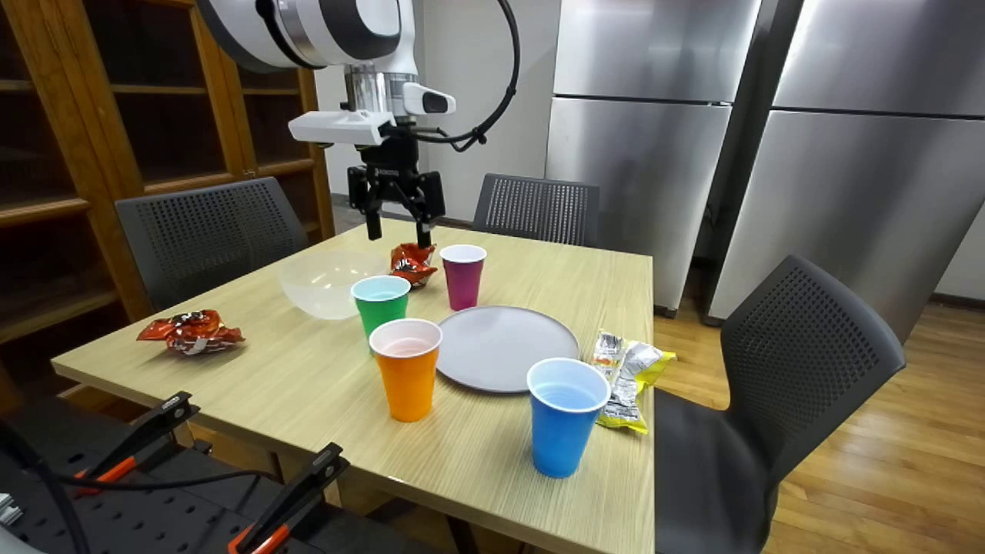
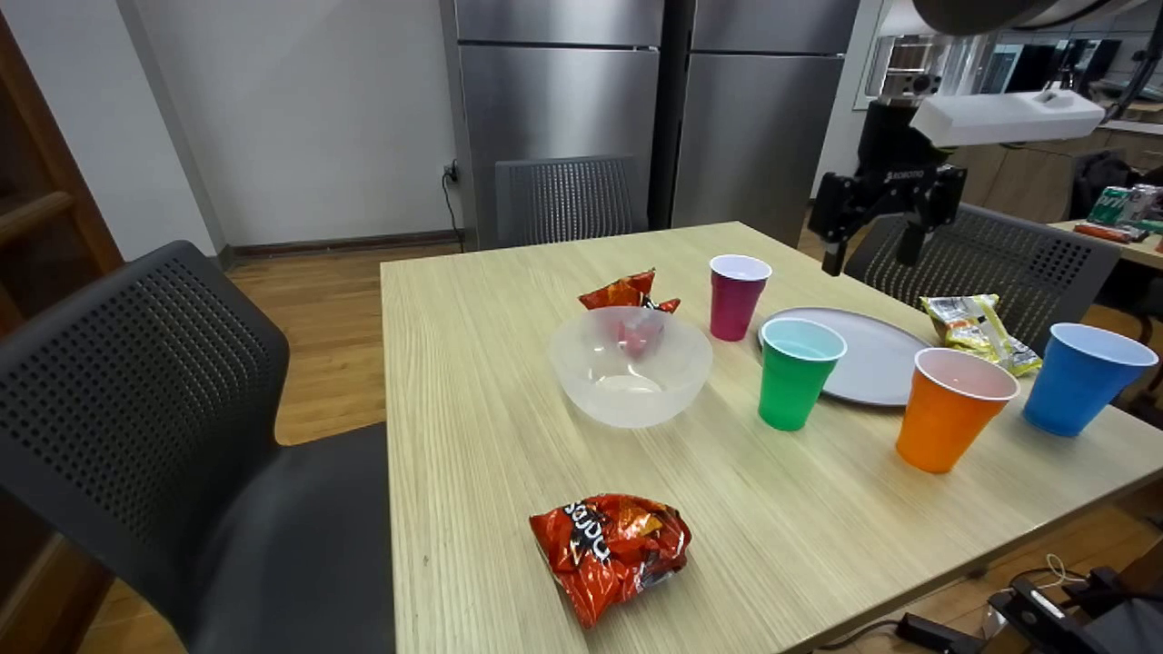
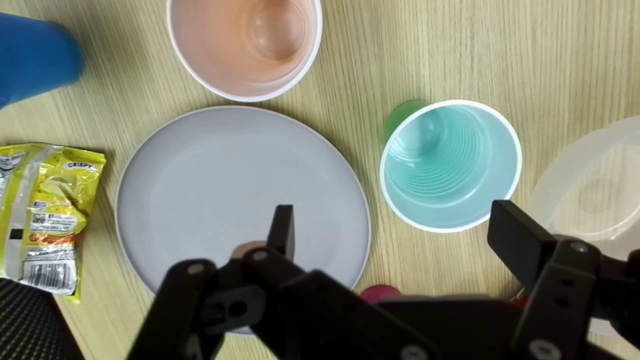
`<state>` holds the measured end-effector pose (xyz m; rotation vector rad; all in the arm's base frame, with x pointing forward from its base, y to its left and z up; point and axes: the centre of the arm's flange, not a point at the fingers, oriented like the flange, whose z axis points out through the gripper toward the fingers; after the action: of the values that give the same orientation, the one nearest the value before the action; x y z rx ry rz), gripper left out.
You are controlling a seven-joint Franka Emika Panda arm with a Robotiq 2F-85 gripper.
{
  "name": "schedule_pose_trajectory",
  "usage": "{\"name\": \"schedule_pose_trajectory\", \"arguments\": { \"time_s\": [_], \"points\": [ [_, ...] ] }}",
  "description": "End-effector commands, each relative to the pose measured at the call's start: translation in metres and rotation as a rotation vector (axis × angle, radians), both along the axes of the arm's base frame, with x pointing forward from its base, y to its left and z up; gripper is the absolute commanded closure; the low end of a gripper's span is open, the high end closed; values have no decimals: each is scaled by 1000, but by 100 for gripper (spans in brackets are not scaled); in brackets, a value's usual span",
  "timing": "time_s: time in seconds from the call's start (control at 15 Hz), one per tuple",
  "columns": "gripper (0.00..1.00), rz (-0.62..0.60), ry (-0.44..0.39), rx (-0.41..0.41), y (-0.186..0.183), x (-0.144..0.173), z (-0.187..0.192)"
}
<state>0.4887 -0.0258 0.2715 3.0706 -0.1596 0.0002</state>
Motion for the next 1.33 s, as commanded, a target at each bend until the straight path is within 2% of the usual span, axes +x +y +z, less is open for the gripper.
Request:
{"name": "schedule_pose_trajectory", "arguments": {
  "time_s": [0.0,0.6,1.27],
  "points": [
    [0,-17,6,-5,15,19,-23],
    [0,-84,45,-30,29,44,-64],
    [0,-133,92,-54,25,63,-99]
  ]
}}
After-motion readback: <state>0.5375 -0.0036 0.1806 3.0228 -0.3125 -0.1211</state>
